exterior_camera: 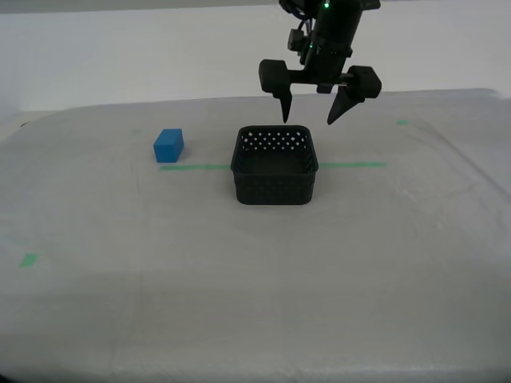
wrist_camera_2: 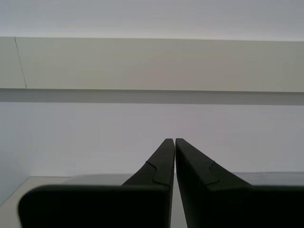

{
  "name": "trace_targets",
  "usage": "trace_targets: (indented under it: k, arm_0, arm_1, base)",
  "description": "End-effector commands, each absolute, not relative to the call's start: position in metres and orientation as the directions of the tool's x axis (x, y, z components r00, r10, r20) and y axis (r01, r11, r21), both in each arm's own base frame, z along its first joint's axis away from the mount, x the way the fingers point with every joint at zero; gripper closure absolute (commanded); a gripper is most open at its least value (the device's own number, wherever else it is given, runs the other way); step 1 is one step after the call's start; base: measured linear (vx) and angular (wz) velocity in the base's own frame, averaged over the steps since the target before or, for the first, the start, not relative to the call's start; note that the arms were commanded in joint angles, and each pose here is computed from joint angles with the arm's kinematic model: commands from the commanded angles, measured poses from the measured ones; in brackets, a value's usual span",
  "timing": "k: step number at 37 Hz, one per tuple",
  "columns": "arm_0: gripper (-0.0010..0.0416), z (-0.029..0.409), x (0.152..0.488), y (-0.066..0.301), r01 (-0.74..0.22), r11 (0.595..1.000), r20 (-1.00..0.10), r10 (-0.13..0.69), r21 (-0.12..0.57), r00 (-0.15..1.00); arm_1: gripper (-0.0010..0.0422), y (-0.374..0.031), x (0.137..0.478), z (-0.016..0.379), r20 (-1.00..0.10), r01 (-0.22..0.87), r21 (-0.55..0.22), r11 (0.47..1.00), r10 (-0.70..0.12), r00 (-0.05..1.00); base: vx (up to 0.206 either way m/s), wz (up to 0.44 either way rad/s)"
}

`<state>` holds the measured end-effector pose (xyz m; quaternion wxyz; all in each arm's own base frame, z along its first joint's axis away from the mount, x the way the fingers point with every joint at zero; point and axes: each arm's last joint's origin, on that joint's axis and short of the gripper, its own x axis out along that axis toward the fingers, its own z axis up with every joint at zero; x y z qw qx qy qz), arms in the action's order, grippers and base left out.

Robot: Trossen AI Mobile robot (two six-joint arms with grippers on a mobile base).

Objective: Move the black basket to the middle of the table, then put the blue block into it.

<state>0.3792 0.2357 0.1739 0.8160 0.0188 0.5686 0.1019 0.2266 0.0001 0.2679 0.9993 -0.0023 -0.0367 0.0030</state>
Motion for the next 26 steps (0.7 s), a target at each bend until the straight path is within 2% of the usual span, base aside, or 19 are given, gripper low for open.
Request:
trace_targets:
  k: [1, 5, 8, 12, 26]
  arm_0:
    - [0.0035, 0.185, 0.376, 0.223, -0.124, 0.982, -0.919, 0.178, 0.143, 0.352]
    - [0.0018, 0.199, 0.372, 0.204, -0.111, 0.985, -0.909, 0.168, 0.135, 0.382]
    - [0.0, 0.209, 0.368, 0.187, -0.097, 0.991, -0.901, 0.126, 0.094, 0.416]
    - [0.0013, 0.219, 0.362, 0.159, -0.053, 0.996, -0.893, 0.089, 0.073, 0.441]
    - [0.0005, 0.23, 0.352, 0.065, 0.065, 0.998, -0.875, -0.01, 0.024, 0.483]
  arm_1:
    - [0.0412, 0.0, 0.227, 0.269, 0.079, -0.006, -0.003, 1.0, 0.006, 0.997]
    - [0.0412, 0.0, 0.226, 0.269, 0.08, -0.006, -0.003, 1.0, 0.006, 0.997]
    - [0.0412, 0.0, 0.227, 0.269, 0.079, -0.007, -0.003, 1.0, 0.007, 0.997]
    - [0.0412, 0.0, 0.227, 0.269, 0.081, -0.006, -0.003, 1.0, 0.006, 0.997]
    - [0.0412, 0.0, 0.227, 0.269, 0.08, -0.006, -0.003, 1.0, 0.006, 0.997]
  base:
    - [0.0, 0.0]
    - [0.0, 0.0]
    - [0.0, 0.0]
    - [0.0, 0.0]
    - [0.0, 0.0]
